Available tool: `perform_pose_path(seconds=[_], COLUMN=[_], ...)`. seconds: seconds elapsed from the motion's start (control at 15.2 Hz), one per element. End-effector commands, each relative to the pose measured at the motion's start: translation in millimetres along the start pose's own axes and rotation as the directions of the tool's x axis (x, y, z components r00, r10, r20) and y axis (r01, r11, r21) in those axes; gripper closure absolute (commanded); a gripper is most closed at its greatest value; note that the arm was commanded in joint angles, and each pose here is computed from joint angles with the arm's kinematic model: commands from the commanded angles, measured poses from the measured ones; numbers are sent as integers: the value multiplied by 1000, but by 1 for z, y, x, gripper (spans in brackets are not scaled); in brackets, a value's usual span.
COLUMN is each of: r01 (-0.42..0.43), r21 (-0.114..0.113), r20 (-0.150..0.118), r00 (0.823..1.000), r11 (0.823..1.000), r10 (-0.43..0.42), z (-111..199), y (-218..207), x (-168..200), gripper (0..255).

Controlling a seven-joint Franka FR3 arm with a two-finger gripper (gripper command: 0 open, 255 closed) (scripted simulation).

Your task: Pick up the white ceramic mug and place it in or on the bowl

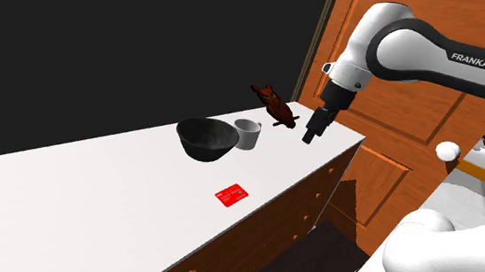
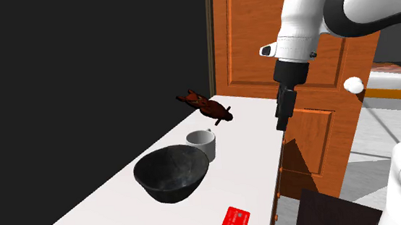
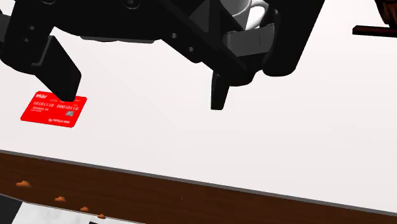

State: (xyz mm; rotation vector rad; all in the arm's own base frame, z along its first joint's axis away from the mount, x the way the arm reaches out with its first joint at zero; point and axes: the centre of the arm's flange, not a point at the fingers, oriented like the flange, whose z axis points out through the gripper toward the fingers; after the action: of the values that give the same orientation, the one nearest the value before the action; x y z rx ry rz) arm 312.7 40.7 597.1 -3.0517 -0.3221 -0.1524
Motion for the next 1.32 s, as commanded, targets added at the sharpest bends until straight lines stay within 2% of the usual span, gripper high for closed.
perform_pose_path(seconds=[0.0, 0.59, 1.25], r01=[0, 125, 261], r21=[0, -42, -77], r20=[0, 64, 139], r00=[1000, 990, 959], r11=[1000, 991, 962], r10=[0, -122, -249], z=[0, 45, 103], y=[0, 1, -11], x=[0, 119, 244], gripper=[0, 0, 0])
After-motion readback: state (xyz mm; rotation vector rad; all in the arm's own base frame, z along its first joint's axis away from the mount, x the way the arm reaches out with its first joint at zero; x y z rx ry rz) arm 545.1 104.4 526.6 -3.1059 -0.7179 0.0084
